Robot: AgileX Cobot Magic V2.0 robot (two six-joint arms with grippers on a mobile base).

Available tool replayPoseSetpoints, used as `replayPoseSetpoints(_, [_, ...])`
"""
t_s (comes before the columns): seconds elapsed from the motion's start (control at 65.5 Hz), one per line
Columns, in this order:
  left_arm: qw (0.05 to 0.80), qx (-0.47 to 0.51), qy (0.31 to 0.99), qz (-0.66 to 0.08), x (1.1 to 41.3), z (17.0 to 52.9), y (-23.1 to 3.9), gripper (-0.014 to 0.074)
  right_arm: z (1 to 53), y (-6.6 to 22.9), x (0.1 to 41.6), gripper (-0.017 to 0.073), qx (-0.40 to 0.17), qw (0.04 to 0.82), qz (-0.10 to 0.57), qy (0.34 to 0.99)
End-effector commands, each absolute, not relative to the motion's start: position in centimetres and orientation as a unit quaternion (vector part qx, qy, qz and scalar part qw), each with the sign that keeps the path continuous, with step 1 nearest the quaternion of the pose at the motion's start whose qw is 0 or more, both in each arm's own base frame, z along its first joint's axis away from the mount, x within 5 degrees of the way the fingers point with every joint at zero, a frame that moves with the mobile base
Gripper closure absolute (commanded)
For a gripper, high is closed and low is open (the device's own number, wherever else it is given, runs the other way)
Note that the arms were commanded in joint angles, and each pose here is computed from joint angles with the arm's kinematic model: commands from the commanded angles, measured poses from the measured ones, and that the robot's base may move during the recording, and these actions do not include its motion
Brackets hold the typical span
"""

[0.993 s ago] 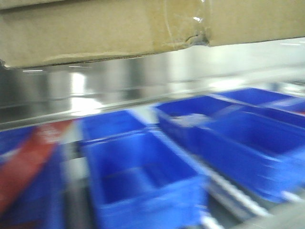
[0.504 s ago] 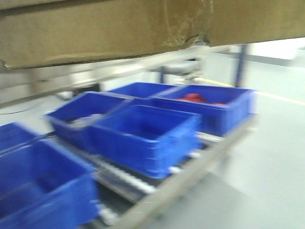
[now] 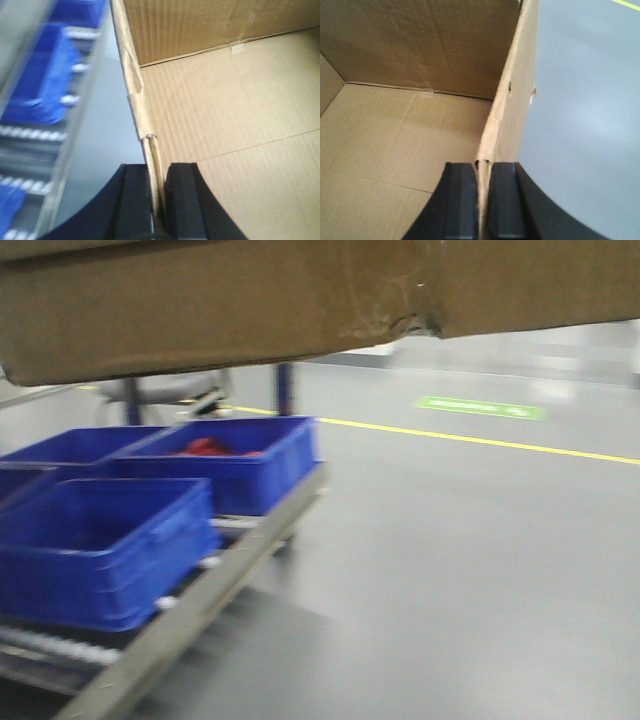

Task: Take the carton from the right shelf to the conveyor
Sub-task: 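Hold the carton with both grippers while the base turns and drives to the conveyor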

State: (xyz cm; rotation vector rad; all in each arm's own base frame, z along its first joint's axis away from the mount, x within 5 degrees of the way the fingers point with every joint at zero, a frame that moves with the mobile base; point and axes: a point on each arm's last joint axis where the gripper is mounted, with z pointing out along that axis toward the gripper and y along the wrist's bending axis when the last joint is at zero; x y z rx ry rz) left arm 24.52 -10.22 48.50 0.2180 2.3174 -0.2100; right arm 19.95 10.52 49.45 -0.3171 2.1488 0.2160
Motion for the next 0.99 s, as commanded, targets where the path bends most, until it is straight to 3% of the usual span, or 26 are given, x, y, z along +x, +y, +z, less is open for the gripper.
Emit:
replayPoseSetpoints(0.0, [0.406, 0.094, 0.904, -0.095, 24.28, 48.93, -10.53, 0.0603, 50.47, 10.56, 19.68, 0.0627, -0.134, 0.497, 0.108, 0.850])
replayPoseSetpoints(0.978, [0.406, 0.094, 0.904, -0.094, 24.28, 48.93, -10.52, 0.0603, 50.47, 10.56, 19.68, 0.0627, -0.134, 0.497, 0.108, 0.850])
